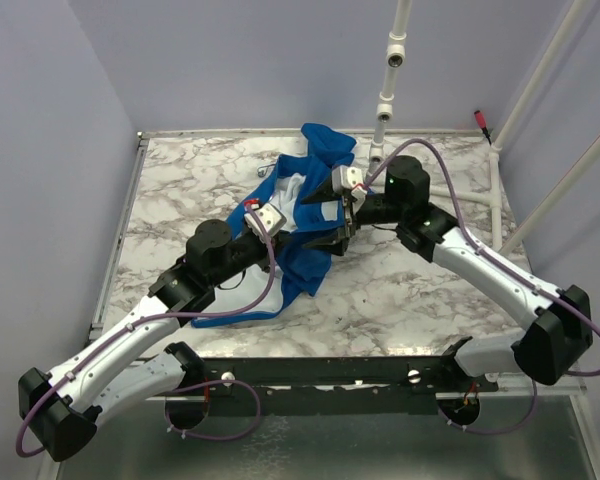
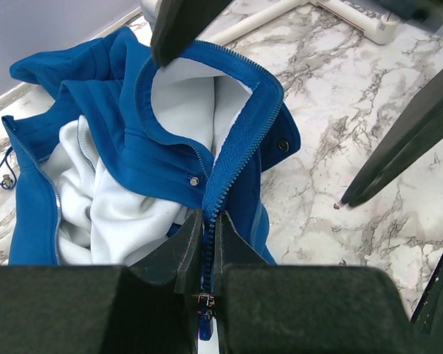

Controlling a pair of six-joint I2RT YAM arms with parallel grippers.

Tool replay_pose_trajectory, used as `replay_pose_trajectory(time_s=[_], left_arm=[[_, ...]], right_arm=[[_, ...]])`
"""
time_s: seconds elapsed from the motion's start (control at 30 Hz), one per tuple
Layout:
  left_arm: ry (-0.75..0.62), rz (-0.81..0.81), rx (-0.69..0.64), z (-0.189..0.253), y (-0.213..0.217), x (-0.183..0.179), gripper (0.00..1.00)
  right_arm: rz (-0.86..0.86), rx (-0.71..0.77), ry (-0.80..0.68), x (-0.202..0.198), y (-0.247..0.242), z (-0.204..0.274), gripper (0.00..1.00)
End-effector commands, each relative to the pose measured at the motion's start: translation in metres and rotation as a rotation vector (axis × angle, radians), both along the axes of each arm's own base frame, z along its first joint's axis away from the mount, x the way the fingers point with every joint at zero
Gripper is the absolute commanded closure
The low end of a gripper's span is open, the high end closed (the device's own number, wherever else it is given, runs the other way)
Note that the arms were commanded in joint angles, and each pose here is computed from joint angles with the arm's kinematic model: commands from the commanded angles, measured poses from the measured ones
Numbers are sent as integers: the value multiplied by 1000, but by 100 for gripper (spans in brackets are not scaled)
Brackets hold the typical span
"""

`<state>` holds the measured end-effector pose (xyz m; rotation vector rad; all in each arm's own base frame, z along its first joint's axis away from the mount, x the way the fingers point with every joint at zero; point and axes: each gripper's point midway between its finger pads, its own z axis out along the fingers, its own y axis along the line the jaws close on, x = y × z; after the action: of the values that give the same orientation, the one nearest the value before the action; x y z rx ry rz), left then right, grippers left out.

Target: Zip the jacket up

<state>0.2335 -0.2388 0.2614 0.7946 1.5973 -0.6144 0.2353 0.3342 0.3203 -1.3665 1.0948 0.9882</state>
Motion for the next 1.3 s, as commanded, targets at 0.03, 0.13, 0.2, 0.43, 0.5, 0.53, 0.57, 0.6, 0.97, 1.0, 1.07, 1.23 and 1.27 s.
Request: replay_pose_trajectory(time_s=[0.03, 0.13, 0.2, 0.43, 0.5, 0.53, 0.57, 0.6, 0.97, 1.0, 1.07, 1.23, 1.27], left_arm=[[-56, -29, -73, 34, -3, -5, 100], [-55, -28, -86, 39, -3, -6, 100], [-53, -23, -100, 42, -3, -6, 100], [-34, -4, -165, 55, -6, -4, 100], [-35, -4, -192, 61, -7, -3, 100], [-30, -1, -205, 63, -8, -2, 100], [-25, 2, -214, 64, -8, -2, 100], [-20, 4, -221, 64, -9, -2, 100], [33, 16, -289, 67, -13, 0, 100], [37, 12, -298, 68, -13, 0, 100], [48, 0, -310, 71, -15, -2, 100], [23, -8, -271, 69, -12, -4, 100], [10, -11, -248, 67, -11, -5, 100]], right_arm=[[194, 46, 68, -16, 16, -15, 0], [212, 38, 108, -18, 17, -29, 2], [219, 35, 132, -19, 17, -38, 3], [232, 118, 238, -25, 21, -57, 9], [208, 156, 263, -23, 21, -58, 11], [197, 169, 281, -22, 22, -60, 12], [192, 181, 290, -21, 23, -59, 14], [177, 196, 299, -19, 23, -58, 14], [104, 328, 429, -10, 24, -56, 38], [101, 334, 448, -9, 25, -57, 50], [98, 324, 483, -9, 26, -60, 77], [-36, 154, 561, 4, 23, -60, 99], [-85, 98, 557, 8, 20, -60, 99]])
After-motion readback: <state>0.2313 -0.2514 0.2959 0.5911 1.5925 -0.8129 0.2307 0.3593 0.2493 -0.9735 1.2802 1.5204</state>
